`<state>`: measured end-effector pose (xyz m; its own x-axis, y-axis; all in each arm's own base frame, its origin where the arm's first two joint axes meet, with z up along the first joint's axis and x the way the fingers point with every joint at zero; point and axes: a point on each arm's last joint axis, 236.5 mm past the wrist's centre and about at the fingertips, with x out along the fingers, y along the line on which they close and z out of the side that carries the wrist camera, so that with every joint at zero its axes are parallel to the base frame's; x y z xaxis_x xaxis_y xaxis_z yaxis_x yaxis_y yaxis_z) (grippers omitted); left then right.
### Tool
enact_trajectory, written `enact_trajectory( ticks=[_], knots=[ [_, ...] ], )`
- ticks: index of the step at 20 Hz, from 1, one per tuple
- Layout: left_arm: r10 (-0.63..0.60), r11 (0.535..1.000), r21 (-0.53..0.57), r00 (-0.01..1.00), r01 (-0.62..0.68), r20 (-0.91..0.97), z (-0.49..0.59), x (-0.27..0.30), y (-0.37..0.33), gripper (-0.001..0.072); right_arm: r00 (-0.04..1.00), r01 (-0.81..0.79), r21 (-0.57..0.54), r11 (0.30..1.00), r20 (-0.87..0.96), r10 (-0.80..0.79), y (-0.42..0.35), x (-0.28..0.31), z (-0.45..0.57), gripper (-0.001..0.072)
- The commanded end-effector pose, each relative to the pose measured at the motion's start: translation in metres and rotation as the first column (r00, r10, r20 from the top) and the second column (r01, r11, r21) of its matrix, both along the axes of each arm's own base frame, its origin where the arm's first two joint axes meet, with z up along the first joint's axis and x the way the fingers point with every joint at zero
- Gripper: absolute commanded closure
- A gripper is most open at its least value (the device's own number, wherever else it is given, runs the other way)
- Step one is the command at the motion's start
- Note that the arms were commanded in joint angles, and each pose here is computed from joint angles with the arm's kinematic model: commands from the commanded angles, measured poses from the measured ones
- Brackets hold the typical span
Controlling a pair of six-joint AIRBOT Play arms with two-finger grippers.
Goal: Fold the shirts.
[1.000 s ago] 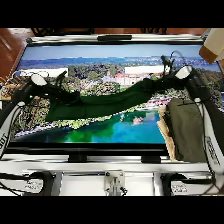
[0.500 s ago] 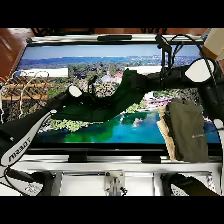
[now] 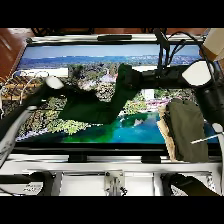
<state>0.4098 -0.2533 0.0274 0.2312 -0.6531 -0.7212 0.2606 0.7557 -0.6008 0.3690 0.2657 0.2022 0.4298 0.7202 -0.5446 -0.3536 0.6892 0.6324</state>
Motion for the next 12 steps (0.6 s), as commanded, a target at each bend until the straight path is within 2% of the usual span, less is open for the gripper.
enact_trajectory(
  ticks=[1, 3, 6, 8, 10, 11, 12],
  knots=[
    [0.101, 0.954, 0.272, 0.988, -0.128, 0.113, 0.043, -0.003, 0.134, 0.0678, 0.997, 0.027, 0.118, 0.993, 0.064, -0.035, 0.036, 0.028, 0.006, 0.0644],
    [0.241, 0.896, 0.327, 0.948, -0.3, 0.209, 0.083, -0.008, 0.207, 0.0677, 0.997, -0.002, 0.163, 0.987, 0.083, -0.011, 0.081, 0.032, -0.007, 0.0644],
    [0.384, 0.83, 0.3, 0.872, -0.471, 0.305, 0.133, -0.034, 0.268, 0.0677, 0.992, -0.008, 0.209, 0.978, 0.125, -0.019, 0.157, 0.028, -0.039, 0.0644],
    [0.398, 0.816, 0.296, 0.855, -0.496, 0.333, 0.153, -0.055, 0.274, 0.0677, 0.989, 0.022, 0.213, 0.977, 0.138, -0.052, 0.198, 0.025, -0.074, 0.0644],
    [0.38, 0.827, 0.277, 0.849, -0.489, 0.367, 0.17, -0.067, 0.263, 0.0677, 0.994, 0.103, 0.252, 0.962, 0.003, -0.107, 0.226, 0.019, -0.124, 0.0643],
    [0.371, 0.834, 0.266, 0.848, -0.483, 0.378, 0.175, -0.07, 0.255, 0.0677, 0.987, 0.159, 0.27, 0.95, -0.083, -0.141, 0.234, 0.018, -0.146, 0.0589],
    [0.351, 0.845, 0.264, 0.854, -0.466, 0.384, 0.178, -0.071, 0.247, 0.0677, 0.98, 0.188, 0.27, 0.944, -0.118, -0.161, 0.237, 0.018, -0.161, 0.028]
  ],
)
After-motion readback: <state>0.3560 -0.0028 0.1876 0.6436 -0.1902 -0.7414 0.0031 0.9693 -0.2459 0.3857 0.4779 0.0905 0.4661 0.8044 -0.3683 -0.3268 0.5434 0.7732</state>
